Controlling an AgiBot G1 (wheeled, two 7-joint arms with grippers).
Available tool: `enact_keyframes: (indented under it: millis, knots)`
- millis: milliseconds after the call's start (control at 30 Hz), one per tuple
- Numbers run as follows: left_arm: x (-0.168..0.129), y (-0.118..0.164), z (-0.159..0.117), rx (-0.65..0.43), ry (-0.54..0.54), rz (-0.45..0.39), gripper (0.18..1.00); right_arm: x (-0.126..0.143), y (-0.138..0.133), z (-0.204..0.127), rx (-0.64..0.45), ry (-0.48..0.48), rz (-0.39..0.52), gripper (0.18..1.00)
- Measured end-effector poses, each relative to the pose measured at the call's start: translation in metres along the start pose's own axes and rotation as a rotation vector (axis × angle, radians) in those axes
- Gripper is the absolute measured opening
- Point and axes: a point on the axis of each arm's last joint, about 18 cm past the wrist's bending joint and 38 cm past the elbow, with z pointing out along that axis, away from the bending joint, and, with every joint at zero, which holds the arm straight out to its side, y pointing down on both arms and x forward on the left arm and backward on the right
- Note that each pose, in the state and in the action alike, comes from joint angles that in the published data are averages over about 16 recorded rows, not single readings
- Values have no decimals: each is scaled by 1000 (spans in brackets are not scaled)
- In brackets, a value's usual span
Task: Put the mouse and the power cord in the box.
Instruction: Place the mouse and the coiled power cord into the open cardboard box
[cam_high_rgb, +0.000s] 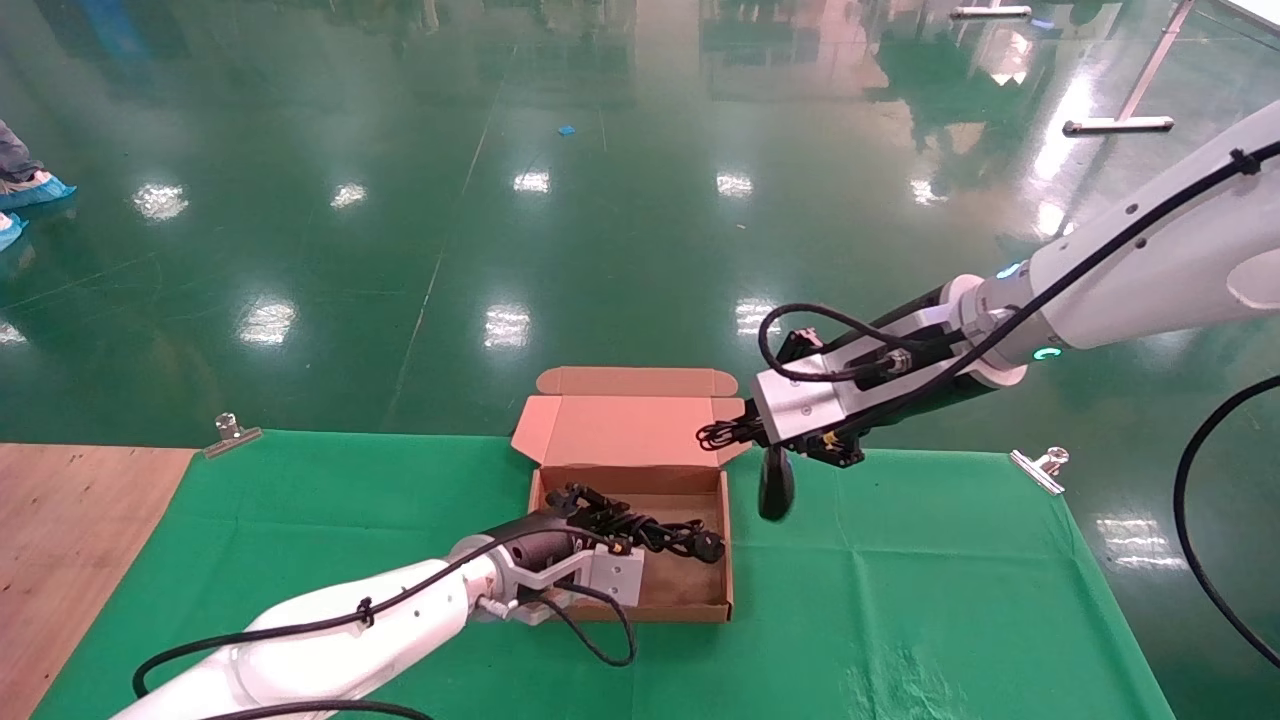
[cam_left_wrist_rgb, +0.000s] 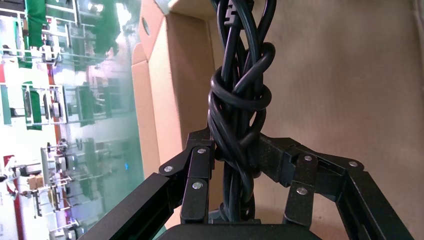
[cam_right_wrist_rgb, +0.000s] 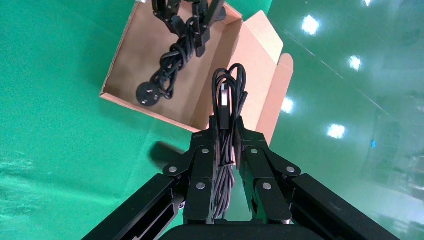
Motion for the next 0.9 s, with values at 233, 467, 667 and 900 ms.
enact_keyframes:
  millis: [233, 467, 667, 900]
  knots:
    - [-3, 0, 1, 0, 10, -23, 256, -2, 1, 1, 3, -2, 4, 236]
    - [-6, -1, -1, 19, 19, -33, 299, -2, -2, 4, 15, -5, 5, 236]
    - [-7, 1, -10, 69, 35, -51, 374, 0, -9, 8, 29, -8, 3, 236]
    - [-12, 12, -39, 166, 46, -97, 493, 4, -21, 15, 47, -12, -5, 236]
